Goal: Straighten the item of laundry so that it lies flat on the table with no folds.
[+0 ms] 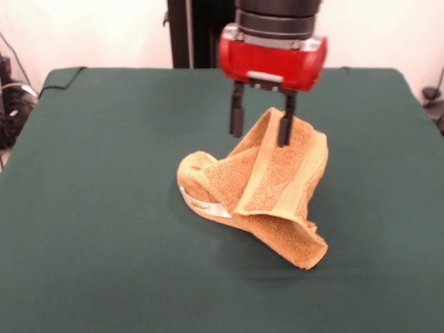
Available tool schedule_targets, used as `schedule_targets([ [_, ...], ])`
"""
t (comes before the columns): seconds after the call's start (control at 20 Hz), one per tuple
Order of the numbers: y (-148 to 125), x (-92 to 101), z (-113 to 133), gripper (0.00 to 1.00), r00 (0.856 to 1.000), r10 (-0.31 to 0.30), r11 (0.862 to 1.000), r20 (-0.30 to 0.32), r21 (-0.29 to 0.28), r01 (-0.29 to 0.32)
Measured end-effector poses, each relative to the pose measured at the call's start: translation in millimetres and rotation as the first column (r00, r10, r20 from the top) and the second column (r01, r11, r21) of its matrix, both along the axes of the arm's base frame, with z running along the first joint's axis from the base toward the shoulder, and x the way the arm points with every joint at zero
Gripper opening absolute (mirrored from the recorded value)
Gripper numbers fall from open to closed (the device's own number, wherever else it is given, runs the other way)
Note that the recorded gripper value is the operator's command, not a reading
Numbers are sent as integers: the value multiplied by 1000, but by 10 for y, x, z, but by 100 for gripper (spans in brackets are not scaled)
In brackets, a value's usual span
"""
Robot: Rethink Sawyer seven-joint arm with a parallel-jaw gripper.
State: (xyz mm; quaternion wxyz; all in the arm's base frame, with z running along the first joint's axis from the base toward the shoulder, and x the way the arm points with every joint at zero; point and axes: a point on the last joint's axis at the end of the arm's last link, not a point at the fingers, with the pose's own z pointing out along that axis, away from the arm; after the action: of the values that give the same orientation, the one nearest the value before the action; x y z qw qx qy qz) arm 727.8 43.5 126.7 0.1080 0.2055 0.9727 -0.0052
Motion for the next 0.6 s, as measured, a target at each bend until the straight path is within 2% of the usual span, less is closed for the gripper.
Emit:
schedule_targets([
  [0.2, -131, 5, -4, 100, 1000, -12, 1000, 4, -7, 12],
  [0.6, -130, 14, -19, 100, 1000, -11, 1000, 9, 1, 11],
])
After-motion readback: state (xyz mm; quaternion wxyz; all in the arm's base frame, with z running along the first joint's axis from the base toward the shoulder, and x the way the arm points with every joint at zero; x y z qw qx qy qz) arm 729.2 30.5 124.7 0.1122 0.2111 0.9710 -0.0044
